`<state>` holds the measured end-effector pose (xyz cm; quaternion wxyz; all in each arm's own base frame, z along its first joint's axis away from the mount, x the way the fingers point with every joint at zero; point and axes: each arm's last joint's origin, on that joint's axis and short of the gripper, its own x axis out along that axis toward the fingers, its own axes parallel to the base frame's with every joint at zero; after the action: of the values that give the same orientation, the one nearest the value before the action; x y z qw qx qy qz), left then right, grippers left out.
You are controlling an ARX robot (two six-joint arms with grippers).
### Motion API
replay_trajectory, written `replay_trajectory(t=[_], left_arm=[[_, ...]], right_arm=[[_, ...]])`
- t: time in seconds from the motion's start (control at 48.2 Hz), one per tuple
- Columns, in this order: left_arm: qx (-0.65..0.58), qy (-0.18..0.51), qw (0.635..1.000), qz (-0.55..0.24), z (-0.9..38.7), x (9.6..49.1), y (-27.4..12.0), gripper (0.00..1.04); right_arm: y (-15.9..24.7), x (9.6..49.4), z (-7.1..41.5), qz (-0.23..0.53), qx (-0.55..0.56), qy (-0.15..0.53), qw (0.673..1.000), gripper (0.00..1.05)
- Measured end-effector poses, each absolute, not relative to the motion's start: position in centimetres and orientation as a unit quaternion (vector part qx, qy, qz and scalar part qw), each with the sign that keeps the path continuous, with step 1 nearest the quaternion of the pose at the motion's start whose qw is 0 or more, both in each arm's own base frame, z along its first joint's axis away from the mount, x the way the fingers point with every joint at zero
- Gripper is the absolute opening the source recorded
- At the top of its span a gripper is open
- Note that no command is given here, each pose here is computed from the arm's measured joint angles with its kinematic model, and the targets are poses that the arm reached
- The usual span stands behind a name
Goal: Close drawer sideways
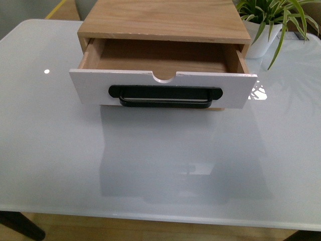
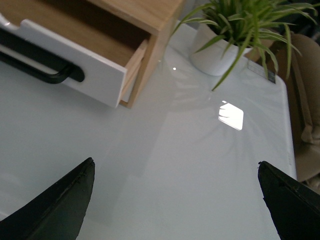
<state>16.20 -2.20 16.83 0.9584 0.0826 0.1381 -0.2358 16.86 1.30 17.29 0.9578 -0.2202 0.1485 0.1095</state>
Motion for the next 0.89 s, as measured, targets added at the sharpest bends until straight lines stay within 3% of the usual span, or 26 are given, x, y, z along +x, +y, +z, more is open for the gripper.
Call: replay_trajectory(t=[0.187, 0.415, 0.705, 0.891], left_arm=[[0.151, 0.126, 0.932, -0.305, 16.6, 18.8, -4.6, 0.96], [0.219, 0.131, 0.873, -0.416, 14.9, 21.8, -8.1, 0.96], [0.249, 0.139, 0.839, -0.463, 12.7, 25.5, -10.0, 0.96], [0.252, 0.143, 0.833, -0.471, 11.8, 27.9, -10.3, 0.96]], right_arm=[[3.0, 19.3, 16.4, 0.190, -0.293, 0.166, 0.922, 0.96], [5.5, 23.1, 15.3, 0.285, -0.392, 0.181, 0.856, 0.96], [8.5, 27.1, 13.6, 0.383, -0.486, 0.176, 0.766, 0.96], [10.5, 28.9, 13.4, 0.429, -0.513, 0.151, 0.728, 0.96]])
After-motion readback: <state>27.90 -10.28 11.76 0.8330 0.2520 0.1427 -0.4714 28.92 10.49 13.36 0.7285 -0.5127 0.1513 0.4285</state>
